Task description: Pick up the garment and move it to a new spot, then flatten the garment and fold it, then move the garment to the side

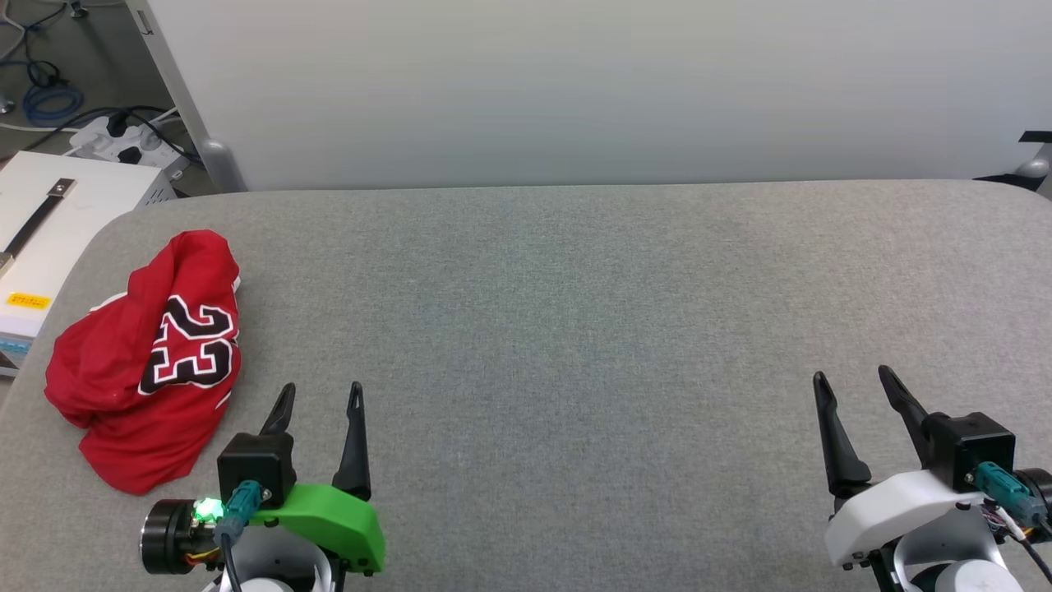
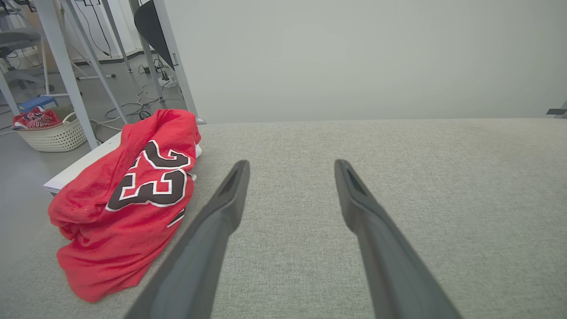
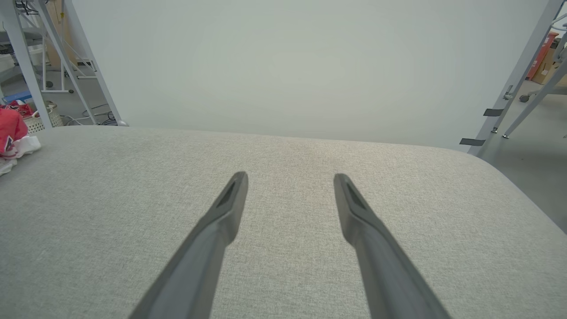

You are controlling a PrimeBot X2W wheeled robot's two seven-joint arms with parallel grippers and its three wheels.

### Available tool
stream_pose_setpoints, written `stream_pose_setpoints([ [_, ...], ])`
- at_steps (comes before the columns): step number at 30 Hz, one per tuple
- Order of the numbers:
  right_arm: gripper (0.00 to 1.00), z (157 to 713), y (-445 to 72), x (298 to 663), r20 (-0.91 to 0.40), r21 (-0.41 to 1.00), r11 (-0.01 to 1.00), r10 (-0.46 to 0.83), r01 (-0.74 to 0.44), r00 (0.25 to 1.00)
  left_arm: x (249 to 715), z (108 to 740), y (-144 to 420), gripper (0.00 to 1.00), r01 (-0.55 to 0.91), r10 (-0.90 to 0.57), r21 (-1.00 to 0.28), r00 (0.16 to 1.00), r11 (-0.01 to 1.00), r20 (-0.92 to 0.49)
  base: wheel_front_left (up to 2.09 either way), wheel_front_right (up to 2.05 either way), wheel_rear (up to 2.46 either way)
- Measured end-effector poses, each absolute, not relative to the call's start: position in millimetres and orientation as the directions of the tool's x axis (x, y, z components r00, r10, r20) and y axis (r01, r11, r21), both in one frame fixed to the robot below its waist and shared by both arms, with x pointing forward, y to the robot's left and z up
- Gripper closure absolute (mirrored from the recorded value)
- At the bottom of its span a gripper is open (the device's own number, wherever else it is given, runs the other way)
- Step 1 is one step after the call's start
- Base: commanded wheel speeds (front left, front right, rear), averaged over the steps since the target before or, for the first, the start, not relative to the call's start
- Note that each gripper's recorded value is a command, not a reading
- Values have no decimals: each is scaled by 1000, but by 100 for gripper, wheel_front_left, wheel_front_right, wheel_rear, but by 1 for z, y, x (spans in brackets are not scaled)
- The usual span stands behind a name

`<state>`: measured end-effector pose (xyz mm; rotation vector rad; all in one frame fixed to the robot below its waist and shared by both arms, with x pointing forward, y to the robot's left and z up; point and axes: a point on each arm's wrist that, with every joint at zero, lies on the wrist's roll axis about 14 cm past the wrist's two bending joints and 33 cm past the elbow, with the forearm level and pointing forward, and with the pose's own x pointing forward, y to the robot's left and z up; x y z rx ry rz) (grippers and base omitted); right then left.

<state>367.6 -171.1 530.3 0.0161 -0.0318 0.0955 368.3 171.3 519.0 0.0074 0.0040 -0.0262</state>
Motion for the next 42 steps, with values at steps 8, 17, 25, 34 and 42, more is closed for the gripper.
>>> stream_pose_setpoints([
  [8,0,535,-172,366,58,29,995,91,-93,994,367,520,172,0,29,-29,-8,1000,1000,6,0,0,0],
  [17,0,546,-158,372,98,31,990,133,-137,986,359,521,189,0,-23,24,-34,999,999,26,0,0,0],
  [25,0,554,-132,381,120,26,977,209,-214,970,347,525,215,0,-104,107,-46,993,993,47,0,0,0],
  [34,0,555,-92,391,120,10,946,320,-324,940,326,527,248,0,-206,209,-61,976,977,61,0,0,0],
  [42,0,554,-52,398,116,-6,904,424,-427,898,303,528,276,0,-301,306,-74,949,951,74,0,0,0],
])
